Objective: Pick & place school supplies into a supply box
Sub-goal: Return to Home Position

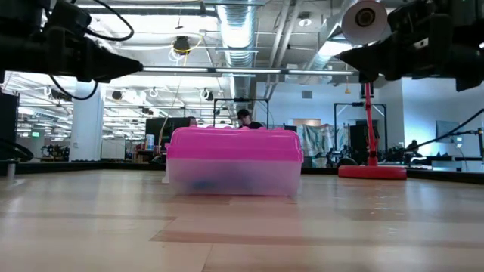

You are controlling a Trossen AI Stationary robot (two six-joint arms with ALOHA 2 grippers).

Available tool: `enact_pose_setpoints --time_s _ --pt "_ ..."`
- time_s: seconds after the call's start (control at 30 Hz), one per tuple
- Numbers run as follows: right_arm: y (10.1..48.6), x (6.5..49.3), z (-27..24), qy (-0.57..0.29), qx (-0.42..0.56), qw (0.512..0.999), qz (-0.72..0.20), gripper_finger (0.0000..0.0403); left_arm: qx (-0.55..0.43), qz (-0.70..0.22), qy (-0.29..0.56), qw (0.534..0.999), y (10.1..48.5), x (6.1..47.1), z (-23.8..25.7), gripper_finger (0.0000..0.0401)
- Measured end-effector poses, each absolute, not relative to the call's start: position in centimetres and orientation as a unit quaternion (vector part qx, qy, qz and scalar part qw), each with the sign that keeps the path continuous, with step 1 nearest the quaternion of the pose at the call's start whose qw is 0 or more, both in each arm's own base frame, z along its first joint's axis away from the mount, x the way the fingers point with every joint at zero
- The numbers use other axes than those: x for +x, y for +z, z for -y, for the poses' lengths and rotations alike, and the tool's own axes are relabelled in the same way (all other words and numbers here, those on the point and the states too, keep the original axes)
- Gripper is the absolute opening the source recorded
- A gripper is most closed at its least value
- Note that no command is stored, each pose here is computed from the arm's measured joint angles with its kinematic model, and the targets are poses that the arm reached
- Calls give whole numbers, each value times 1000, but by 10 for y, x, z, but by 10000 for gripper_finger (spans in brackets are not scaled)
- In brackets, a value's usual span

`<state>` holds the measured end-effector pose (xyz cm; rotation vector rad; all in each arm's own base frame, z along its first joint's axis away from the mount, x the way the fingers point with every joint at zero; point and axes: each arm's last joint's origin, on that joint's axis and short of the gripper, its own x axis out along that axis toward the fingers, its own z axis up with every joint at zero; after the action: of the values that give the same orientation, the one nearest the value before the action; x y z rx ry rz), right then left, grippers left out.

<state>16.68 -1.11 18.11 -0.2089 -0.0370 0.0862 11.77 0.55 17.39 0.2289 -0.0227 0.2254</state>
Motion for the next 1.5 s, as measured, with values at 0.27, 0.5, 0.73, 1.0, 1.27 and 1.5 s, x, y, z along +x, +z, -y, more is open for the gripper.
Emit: enact_pose_setpoints --time_s 0.27,0.5,0.73,1.0,1.27,1.5 --pt "171 153 17 23 -94 995 21 0 108 9 111 988 172 106 -7 119" --pt "171 139 20 7 -89 995 39 0 106 21 115 987 173 97 -7 119" --pt "172 130 16 32 -94 995 32 0 104 19 107 989 172 97 -6 119" --pt "178 119 -3 68 -124 988 59 0 103 18 103 989 172 97 -6 119" --pt "178 105 -12 53 -127 988 63 0 104 17 102 989 172 97 -6 119" --pt "172 97 -10 26 -115 992 39 0 105 17 102 989 172 97 -6 119"
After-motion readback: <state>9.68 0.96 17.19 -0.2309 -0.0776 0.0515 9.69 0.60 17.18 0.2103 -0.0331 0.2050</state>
